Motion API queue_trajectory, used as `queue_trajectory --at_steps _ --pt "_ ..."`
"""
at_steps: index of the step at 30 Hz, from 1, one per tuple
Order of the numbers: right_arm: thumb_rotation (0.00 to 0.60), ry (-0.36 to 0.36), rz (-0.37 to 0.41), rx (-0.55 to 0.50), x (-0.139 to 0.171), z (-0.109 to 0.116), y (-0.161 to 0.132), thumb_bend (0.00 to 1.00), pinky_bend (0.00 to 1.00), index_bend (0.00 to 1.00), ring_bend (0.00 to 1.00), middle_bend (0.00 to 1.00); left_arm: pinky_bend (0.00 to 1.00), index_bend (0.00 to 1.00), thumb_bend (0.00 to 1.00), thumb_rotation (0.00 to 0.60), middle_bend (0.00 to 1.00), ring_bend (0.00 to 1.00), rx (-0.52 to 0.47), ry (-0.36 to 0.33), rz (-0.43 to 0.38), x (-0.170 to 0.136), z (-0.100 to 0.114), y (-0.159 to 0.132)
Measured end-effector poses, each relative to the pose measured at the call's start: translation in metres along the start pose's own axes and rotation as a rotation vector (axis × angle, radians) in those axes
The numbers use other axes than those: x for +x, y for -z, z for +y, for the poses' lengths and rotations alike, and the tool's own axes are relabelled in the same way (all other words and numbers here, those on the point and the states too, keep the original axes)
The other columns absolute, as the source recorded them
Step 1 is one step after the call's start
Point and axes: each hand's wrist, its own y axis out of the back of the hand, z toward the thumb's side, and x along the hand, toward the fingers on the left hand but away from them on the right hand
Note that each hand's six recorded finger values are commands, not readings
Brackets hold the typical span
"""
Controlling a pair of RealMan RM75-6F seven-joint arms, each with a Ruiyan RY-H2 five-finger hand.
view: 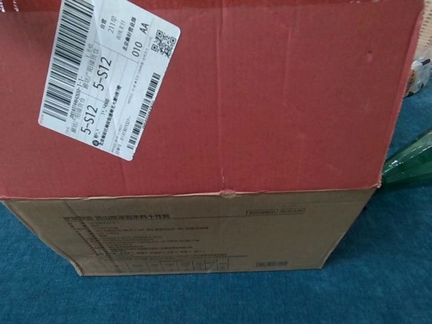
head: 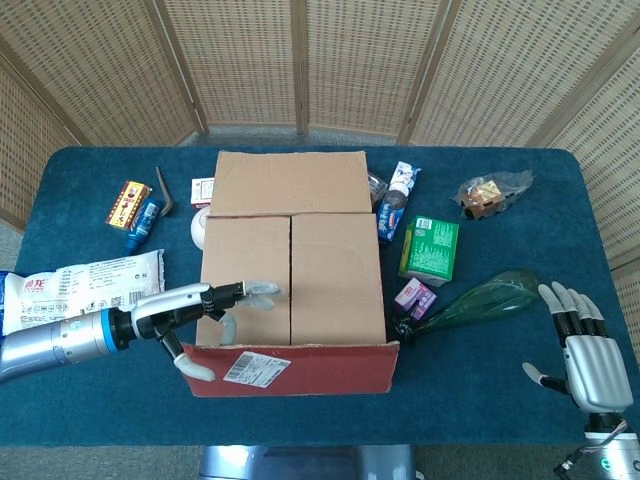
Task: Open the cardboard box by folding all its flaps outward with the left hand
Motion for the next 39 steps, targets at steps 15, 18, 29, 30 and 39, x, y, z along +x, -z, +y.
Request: queue_trajectory --at_steps 15,18,29,30,39 --pt "0.600 -0.006 0.000 0.002 0.000 -0.001 0.000 0.08 0.09 0.00 0.00 0.00 0.56 0.00 0.07 0.600 0.00 0.13 -0.101 0.080 -0.079 0.009 -0.026 0.014" --pt "0.600 -0.006 0.000 0.002 0.000 -0.001 0.000 0.08 0.09 0.00 0.00 0.00 0.56 0.00 0.06 0.600 0.00 0.13 -0.109 0.090 -0.077 0.011 -0.029 0.017" --pt "0.600 -0.007 -0.004 0.003 0.000 -0.001 0.000 0.08 0.09 0.00 0.00 0.00 0.57 0.00 0.07 0.600 0.00 0.13 -0.118 0.148 -0.080 0.016 -0.046 0.021" --pt "0.600 -0.007 -0.004 0.003 0.000 -0.001 0.000 0.08 0.09 0.00 0.00 0.00 0.56 0.00 0.07 0.600 0.00 0.13 -0.118 0.153 -0.079 0.017 -0.048 0.021" --pt "0.600 -0.007 -0.007 0.000 0.000 0.000 0.001 0.08 0.09 0.00 0.00 0.00 0.56 0.00 0.07 0.600 0.00 0.13 -0.107 0.206 -0.065 0.020 -0.063 0.025"
